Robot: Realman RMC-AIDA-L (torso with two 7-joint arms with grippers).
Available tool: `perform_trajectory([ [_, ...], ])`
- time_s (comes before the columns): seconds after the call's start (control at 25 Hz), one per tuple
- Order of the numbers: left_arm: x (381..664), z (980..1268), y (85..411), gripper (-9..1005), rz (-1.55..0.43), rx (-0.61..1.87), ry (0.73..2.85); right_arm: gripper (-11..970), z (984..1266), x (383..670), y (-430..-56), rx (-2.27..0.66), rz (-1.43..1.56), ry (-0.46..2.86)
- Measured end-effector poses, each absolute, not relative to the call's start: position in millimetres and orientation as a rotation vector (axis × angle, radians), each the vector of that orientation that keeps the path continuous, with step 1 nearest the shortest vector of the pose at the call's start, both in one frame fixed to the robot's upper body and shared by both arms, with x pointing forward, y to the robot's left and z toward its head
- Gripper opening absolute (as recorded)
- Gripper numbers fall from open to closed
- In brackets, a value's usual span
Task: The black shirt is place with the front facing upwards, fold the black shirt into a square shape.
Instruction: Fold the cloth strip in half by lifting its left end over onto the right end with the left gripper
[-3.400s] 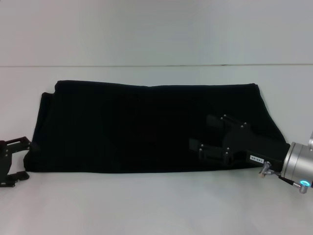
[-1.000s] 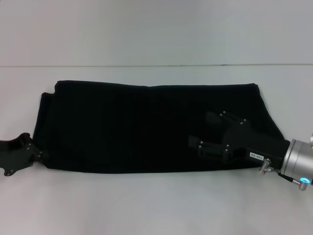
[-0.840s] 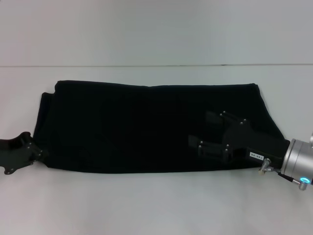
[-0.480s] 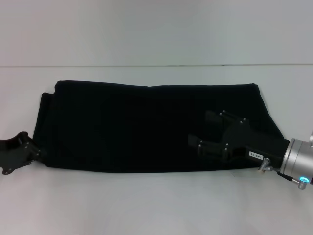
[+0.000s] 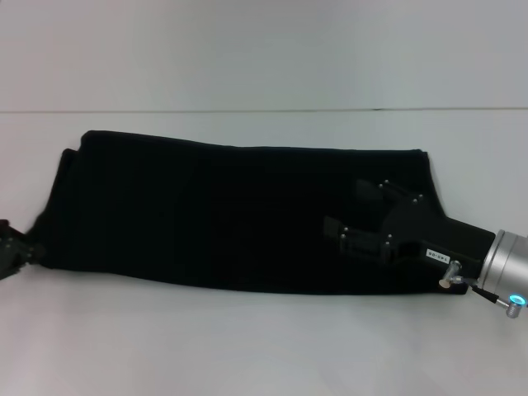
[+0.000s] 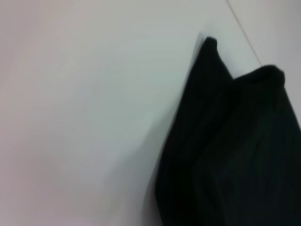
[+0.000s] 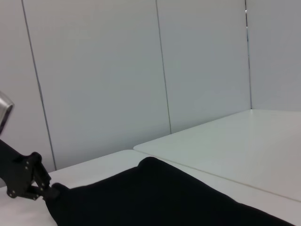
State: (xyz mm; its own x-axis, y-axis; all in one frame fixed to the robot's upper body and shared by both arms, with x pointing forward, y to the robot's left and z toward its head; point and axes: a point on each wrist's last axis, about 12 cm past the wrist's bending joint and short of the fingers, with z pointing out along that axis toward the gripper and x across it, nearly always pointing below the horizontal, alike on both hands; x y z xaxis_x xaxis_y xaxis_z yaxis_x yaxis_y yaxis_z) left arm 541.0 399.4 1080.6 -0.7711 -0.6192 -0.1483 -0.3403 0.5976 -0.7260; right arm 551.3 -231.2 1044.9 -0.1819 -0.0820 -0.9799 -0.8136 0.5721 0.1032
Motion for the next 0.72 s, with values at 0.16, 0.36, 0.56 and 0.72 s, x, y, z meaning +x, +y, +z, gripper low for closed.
perform_trajectory([
  [0.16, 536.6, 1084.7, 413.8, 16, -0.966, -0.797, 2.390, 925, 1044.5, 551.9, -232.8, -0.755, 0.775, 1.646],
  [0.36, 531.3, 1088.5, 429.0, 16, -0.926, -0.823, 2.337, 925, 1042.1, 549.3, -235.9, -0.742, 0.771, 1.656],
  [0.56, 528.6, 1090.8, 438.8, 16, -0.904, -0.830, 2.292, 925, 1038.8, 546.4, -240.4, -0.719, 0.767, 1.678],
  [0.72, 530.6, 1092.5, 439.7, 16, -0.903, -0.823, 2.271, 925, 1036.9, 545.4, -242.4, -0.713, 0.759, 1.690],
])
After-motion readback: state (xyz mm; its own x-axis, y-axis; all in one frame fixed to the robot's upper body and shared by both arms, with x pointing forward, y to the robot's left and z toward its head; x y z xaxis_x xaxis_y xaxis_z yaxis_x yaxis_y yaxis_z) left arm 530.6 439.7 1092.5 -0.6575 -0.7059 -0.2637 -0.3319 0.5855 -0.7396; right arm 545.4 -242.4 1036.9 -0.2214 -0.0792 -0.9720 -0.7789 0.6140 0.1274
